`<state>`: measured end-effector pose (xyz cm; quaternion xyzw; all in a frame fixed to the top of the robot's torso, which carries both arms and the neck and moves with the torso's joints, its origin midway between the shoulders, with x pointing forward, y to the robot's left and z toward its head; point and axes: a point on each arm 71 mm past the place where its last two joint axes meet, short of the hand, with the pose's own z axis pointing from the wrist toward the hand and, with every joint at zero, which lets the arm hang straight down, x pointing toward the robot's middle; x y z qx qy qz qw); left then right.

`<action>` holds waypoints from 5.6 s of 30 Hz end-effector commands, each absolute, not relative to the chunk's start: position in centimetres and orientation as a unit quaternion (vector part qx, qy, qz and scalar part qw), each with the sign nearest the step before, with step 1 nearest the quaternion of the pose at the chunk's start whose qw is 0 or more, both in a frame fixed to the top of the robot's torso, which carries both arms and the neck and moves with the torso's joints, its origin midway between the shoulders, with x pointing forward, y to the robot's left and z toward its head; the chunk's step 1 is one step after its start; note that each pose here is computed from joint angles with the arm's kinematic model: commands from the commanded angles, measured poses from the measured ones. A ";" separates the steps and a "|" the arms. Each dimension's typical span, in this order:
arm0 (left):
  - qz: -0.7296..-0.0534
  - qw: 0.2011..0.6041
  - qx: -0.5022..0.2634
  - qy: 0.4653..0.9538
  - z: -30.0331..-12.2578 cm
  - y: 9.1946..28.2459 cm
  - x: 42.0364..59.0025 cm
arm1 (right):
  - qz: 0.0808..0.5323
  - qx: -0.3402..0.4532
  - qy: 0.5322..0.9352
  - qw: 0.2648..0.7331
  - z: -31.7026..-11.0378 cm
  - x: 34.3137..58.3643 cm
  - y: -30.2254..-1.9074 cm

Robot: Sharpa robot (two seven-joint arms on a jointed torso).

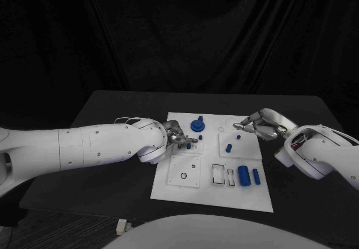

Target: Assemble the parts on the task board

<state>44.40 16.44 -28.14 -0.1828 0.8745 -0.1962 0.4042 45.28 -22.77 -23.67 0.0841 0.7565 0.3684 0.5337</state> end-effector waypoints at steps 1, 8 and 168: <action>-0.213 0.415 -0.185 0.865 -27.7 16.3 44.1 | 0.368 0.086 0.755 0.536 -23.7 45.2 -23.0; -0.214 0.440 -0.151 0.859 -24.8 16.9 44.5 | 0.365 0.089 0.754 0.539 -23.6 45.1 -23.3; -0.073 0.198 0.018 0.977 -25.5 11.5 53.5 | 0.393 0.075 0.741 0.539 -23.1 44.4 -22.1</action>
